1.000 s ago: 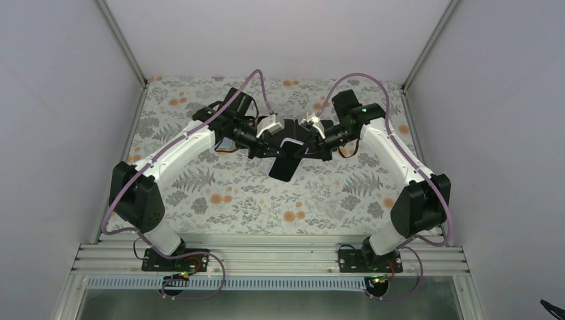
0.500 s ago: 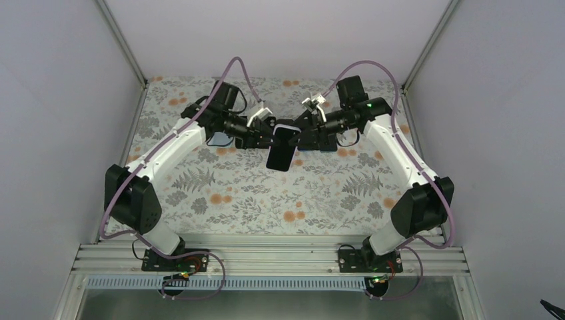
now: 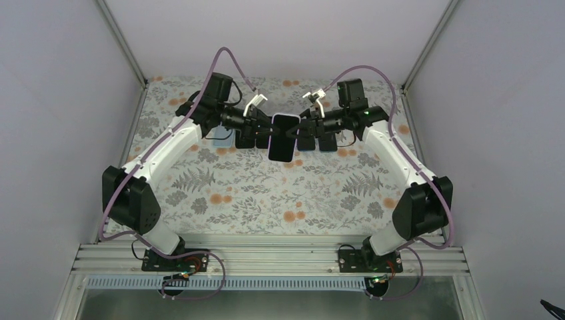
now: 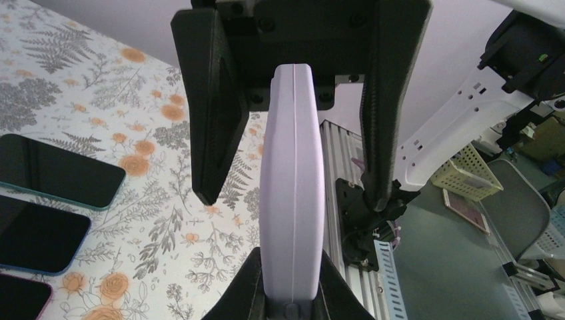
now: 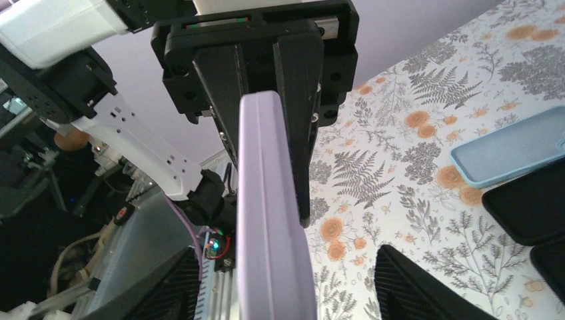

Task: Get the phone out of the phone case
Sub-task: Adjust the phone.

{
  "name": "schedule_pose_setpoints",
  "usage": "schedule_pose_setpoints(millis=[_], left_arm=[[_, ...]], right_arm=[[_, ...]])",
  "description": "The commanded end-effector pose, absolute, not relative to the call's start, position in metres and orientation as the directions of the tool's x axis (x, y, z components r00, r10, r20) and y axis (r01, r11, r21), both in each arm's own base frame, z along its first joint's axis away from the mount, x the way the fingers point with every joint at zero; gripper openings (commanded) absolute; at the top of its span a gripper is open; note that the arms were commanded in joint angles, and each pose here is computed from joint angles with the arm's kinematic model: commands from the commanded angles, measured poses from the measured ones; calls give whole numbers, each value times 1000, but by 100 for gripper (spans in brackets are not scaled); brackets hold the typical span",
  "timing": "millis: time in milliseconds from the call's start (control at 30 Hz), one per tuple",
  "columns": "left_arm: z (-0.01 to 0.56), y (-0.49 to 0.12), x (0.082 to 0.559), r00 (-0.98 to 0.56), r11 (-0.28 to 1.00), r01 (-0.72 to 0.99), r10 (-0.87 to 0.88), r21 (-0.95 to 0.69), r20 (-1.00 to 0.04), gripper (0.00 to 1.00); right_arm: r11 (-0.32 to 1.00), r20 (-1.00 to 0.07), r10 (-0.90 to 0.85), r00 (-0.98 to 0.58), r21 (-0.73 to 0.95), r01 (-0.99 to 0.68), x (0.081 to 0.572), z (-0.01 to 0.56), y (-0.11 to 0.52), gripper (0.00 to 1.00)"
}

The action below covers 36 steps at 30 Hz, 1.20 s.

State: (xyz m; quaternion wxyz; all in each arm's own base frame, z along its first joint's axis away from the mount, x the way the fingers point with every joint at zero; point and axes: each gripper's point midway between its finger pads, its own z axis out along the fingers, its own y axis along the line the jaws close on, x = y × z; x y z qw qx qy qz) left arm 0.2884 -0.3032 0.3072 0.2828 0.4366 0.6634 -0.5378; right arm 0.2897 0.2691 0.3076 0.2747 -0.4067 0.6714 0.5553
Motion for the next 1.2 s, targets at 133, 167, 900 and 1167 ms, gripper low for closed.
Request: schedule_pose_setpoints(millis=[133,167,900,1167], left_arm=[[348,-305,290,-397,-11,913,209,-408,-894,2],[347,-305,291,-399,-8,912,210,-410,-893,3],[357,-295,278,-319,-5,945,224,-328,-921,70],[351,-280,265,-334,-32,937,214,-349,-918,79]], right_arm=[[51,-820,-221,-528,531,-846,284,315,272,43],[53,-821,-219,-528,530,-846,284,316,272,39],[-75,-857,-127,-499,510,-857,283,382,257,4],[-107,-869,-100,-485,494,-863,281,401,242,4]])
